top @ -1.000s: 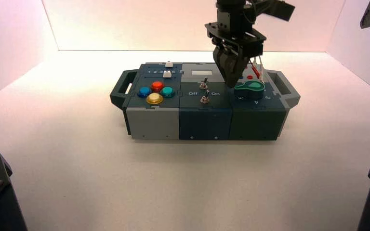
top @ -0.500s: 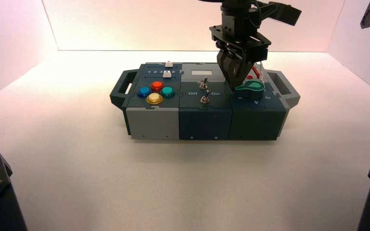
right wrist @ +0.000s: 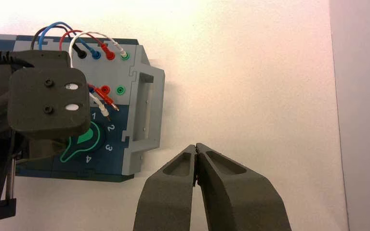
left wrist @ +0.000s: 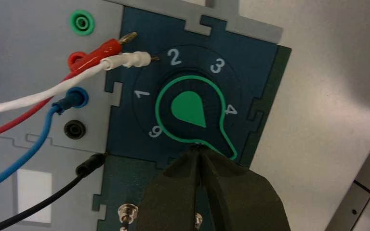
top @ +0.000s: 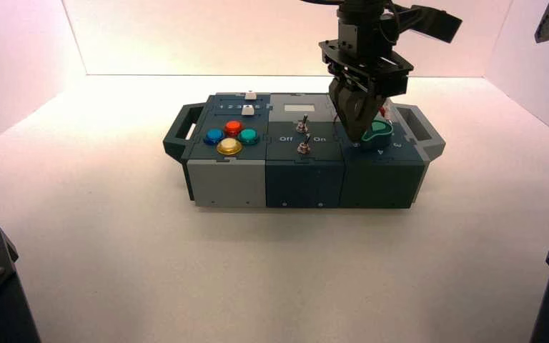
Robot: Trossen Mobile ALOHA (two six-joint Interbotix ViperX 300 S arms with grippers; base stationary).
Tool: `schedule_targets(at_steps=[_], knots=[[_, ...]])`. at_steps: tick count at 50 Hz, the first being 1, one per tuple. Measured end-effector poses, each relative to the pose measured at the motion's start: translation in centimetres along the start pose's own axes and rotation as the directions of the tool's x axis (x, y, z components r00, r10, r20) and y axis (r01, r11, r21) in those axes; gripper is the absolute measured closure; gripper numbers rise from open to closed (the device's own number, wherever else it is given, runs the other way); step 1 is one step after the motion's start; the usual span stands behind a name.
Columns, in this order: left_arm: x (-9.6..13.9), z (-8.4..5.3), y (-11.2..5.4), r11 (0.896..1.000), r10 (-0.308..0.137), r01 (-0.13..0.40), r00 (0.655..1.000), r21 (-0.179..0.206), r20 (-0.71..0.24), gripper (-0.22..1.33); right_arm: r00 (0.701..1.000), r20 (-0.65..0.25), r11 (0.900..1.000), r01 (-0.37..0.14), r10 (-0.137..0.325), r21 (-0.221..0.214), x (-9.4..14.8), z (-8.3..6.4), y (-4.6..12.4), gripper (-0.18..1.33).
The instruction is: Turn the knob to position 4.
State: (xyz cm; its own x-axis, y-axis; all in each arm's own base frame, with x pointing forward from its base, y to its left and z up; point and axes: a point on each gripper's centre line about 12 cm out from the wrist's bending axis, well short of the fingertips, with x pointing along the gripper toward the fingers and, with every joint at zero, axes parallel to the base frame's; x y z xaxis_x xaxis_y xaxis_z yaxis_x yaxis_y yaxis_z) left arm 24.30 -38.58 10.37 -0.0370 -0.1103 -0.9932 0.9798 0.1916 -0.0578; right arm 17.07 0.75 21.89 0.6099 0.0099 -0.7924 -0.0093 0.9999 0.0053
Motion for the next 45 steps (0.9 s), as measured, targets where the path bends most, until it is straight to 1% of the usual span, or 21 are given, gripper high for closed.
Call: schedule_targets(at_steps=[17, 33, 45], knots=[[0.0, 0.0, -0.3, 1.000, -0.018, 0.018, 1.000, -0.009, -0.002, 1.27, 1.000, -0.002, 1.0000, 0.000, 0.000, 0.000, 0.0, 0.0, 0.0, 1.29], [0.1, 0.3, -1.0, 1.000, -0.025, 0.025, 1.000, 0.003, -0.002, 1.27, 1.000, -0.003, 1.0000, 0.000, 0.000, 0.000, 0.1, -0.1, 0.0, 1.29], [0.3, 0.0, -1.3, 0.999, -0.033, 0.033, 0.999, 0.001, -0.012, 1.27, 1.000, 0.000, 1.0000, 0.001, -0.001, -0.001, 0.0, 0.0, 0.0, 1.29]])
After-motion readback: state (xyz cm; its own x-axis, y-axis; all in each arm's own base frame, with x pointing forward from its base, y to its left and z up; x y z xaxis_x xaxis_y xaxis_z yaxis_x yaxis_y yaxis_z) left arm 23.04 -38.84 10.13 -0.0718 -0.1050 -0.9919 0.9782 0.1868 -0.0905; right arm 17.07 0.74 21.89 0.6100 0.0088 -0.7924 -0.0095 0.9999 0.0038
